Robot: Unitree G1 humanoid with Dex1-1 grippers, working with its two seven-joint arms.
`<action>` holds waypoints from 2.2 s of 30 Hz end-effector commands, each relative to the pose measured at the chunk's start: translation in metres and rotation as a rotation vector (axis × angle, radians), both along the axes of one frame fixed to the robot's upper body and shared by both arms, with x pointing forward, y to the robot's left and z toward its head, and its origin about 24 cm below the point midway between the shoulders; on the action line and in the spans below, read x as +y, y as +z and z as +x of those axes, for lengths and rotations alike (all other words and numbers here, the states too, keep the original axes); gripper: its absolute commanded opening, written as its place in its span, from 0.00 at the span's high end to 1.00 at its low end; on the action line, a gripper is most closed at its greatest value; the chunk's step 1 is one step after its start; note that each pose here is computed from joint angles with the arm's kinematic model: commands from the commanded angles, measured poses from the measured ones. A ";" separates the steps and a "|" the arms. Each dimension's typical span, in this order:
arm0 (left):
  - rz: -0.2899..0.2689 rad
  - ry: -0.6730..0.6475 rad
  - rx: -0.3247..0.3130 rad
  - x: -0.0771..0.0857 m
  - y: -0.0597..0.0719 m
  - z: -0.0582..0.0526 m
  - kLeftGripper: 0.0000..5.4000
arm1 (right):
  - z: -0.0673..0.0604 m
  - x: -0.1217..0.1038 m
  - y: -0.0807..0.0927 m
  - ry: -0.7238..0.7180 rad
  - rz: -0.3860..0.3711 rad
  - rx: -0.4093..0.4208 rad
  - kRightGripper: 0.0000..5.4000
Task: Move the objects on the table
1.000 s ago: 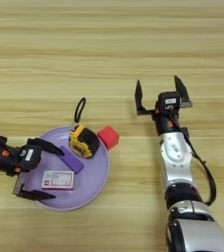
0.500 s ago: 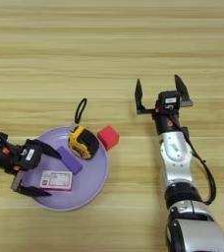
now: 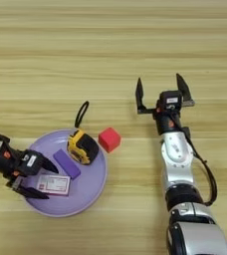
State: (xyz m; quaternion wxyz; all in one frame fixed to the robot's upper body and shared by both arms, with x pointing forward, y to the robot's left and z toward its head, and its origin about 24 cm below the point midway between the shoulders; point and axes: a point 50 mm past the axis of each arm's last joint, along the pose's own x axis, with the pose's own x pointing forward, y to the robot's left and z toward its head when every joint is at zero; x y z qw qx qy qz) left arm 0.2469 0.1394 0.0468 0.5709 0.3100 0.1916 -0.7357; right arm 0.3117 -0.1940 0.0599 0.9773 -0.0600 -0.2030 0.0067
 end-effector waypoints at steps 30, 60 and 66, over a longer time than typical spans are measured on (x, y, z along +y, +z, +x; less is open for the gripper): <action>-0.168 0.091 -0.098 0.004 0.032 0.012 0.62 | 0.001 0.001 -0.001 -0.003 -0.006 0.009 0.00; -0.118 0.540 -0.249 0.083 0.040 0.075 0.62 | 0.001 0.002 -0.001 0.000 -0.006 0.008 0.00; -0.034 0.560 -0.259 0.091 0.032 0.082 0.62 | 0.001 0.002 -0.001 0.001 -0.007 0.007 0.00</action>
